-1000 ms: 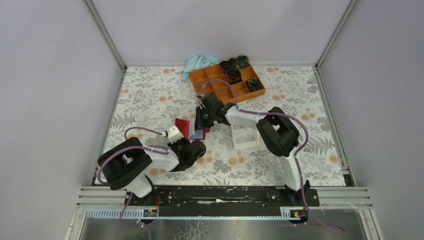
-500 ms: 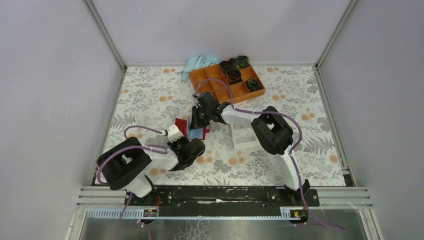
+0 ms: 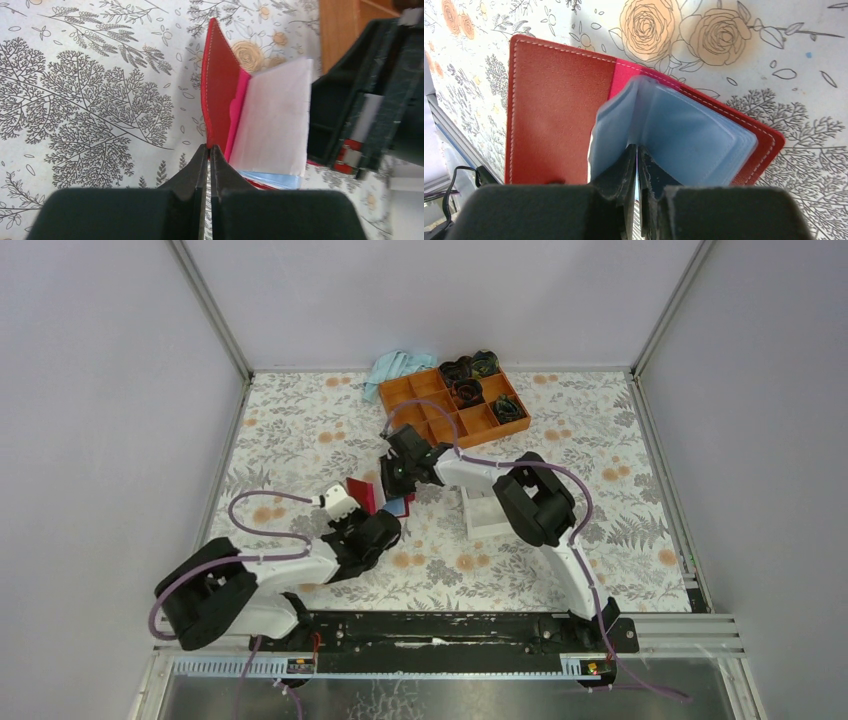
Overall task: Put the credit cards into the card holder
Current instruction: Open the card holder at the center of the board.
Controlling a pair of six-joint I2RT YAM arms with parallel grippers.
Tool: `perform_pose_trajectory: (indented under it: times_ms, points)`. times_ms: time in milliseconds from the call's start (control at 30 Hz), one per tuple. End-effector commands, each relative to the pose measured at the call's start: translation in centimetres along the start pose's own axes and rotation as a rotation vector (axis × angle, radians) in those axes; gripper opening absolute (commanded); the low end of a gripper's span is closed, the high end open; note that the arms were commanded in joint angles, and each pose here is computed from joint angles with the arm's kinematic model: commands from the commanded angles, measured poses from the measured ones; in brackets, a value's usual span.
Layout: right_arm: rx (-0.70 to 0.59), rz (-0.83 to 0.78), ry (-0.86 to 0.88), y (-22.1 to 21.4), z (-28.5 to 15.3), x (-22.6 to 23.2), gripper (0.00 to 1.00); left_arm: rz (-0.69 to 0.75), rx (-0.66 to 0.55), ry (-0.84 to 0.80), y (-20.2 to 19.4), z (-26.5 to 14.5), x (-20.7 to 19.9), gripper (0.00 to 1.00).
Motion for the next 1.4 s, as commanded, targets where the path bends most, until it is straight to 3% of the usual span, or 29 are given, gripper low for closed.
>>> perform_pose_trajectory:
  times_ms: [0,333,533,833,1133,1367]
  points:
    - [0.030,-0.024,-0.106,-0.9,1.3,-1.4,0.11,-0.013,0.040,-0.021,1.4,-1.2,0.1,0.05]
    - [0.036,-0.017,-0.137,-0.9,1.9,-2.0,0.11,0.025,0.088,-0.212,4.9,-4.2,-3.3,0.07]
    - [0.047,-0.013,-0.139,-1.2,2.3,-2.2,0.10,0.087,0.130,-0.184,4.1,-4.3,-2.3,0.30]
    - [0.066,-0.009,-0.143,-2.1,2.6,-2.8,0.09,0.090,0.168,-0.180,3.6,-4.7,-1.3,0.42]
    - [0.042,-0.041,-0.164,-2.4,2.5,-2.3,0.09,0.037,0.159,-0.310,7.4,-7.6,-3.6,0.45]
    - [0.014,-0.071,-0.197,-2.6,2.1,-2.1,0.09,0.096,0.174,-0.323,6.8,-8.3,-5.6,0.45]
Point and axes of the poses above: each gripper's point midway between its finger pads, its own z axis out along the fingers, its own x axis along the line the jaws close on, y = z × x, the point moved 7 cm from there along -z, back along the fingers, and after that the axes turned 6 degrees about z, right-handed, at the moved point
